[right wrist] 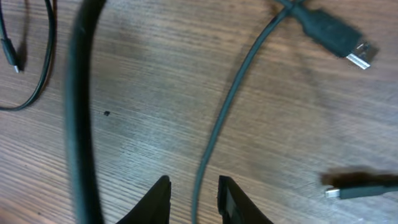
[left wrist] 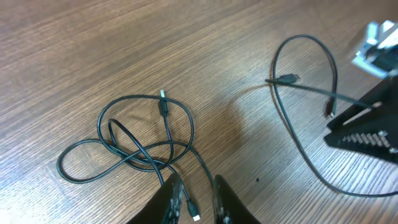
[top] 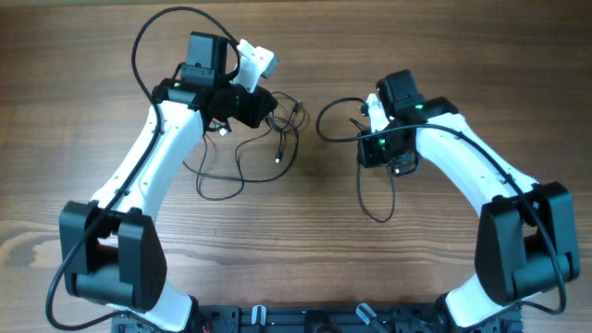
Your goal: Untangle cables
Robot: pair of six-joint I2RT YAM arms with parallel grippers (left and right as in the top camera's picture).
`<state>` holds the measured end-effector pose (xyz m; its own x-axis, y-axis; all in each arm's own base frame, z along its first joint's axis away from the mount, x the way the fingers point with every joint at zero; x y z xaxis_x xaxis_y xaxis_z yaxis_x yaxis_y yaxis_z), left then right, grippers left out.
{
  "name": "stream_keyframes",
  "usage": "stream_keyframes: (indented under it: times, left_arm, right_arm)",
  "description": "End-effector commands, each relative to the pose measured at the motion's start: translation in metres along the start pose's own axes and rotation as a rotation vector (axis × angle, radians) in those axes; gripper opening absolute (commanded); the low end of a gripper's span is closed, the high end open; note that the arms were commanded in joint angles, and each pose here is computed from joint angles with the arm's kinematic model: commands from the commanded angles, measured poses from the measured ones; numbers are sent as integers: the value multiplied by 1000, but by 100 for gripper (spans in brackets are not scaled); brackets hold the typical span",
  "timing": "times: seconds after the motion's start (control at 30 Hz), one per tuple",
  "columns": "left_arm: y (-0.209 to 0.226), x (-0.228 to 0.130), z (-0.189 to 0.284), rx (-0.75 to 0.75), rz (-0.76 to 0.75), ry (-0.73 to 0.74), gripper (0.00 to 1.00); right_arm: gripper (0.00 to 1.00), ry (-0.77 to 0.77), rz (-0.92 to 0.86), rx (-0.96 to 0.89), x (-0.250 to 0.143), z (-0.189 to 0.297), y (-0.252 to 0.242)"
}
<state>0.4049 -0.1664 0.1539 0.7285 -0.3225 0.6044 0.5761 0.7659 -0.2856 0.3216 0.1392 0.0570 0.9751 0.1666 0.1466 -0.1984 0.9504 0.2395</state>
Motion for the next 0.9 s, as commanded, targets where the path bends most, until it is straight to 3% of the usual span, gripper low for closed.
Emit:
stream_keyframes:
  times: [0.0,0.17,0.47,0.87]
  left_arm:
    - [-11,13,18,-12,-17,-51,19]
    - [-13,11,21,-17,-13,-44,19]
    - [-14,10,21,-22,-11,-40,19]
    - [-24,20,42,-12,-37,-88,20]
  right_arm:
    - [29,34,-94,-110,-16,-15,-12]
    - [33,31,-141,-175,-24,-22,-21]
    - [51,2,-49,-243,-23,-26,-10]
    - [52,2,-39,-239,-32,-38,-10]
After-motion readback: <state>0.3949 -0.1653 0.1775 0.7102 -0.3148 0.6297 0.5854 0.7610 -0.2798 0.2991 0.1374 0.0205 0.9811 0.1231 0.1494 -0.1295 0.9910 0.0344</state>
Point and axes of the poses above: each gripper's point midway between its finger pads, its own z axis back along the fingers, its own y axis along the line the jaws close on, x = y × z, the point moved 1 cm from there along z, back along the fingers, and after that the axes turned 2 degrees about z, right-handed, at the moved point
